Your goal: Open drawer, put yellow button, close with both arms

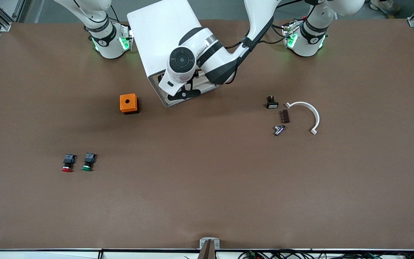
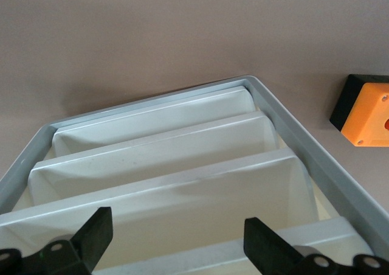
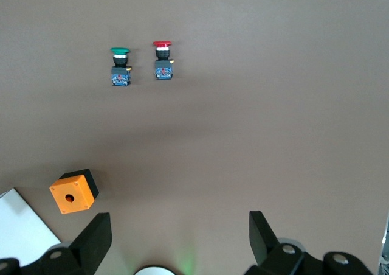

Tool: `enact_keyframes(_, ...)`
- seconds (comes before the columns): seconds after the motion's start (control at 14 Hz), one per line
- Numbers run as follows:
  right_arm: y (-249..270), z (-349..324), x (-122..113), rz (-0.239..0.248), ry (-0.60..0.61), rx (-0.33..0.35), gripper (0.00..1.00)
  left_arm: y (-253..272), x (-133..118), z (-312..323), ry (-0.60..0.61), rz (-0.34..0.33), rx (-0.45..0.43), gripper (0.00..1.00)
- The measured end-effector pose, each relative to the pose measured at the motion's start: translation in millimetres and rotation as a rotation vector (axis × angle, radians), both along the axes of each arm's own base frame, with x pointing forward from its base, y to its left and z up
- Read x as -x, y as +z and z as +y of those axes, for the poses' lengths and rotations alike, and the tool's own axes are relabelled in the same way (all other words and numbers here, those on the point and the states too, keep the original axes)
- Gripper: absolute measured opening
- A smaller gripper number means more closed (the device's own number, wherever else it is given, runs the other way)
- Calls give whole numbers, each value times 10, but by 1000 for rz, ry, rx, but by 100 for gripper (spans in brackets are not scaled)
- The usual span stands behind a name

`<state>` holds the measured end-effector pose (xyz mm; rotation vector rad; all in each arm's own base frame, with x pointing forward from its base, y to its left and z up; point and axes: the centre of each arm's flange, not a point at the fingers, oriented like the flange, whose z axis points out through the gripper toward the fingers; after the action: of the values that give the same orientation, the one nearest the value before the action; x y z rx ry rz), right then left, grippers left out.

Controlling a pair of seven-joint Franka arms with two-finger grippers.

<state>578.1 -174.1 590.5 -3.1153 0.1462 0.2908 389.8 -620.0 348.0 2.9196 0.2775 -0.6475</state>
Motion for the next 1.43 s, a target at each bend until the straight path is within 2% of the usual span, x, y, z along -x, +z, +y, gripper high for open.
enact_keyframes(0.21,429,-57,138,-21,-18,5,100,-28,1,-3,4,9,1,100)
enact_keyframes(0.5,1016,3,389,-80,-22,12,100,-35,-5,0,5,9,0,100)
enact_keyframes(0.72,1108,229,447,-64,16,-8,100,-3,-68,27,16,7,7,100)
enact_keyframes(1.22,1123,482,366,-85,66,-27,100,246,-583,370,102,-16,39,100)
enact_keyframes(1.43,1099,500,375,-70,54,-28,100,337,-917,649,161,-27,47,100)
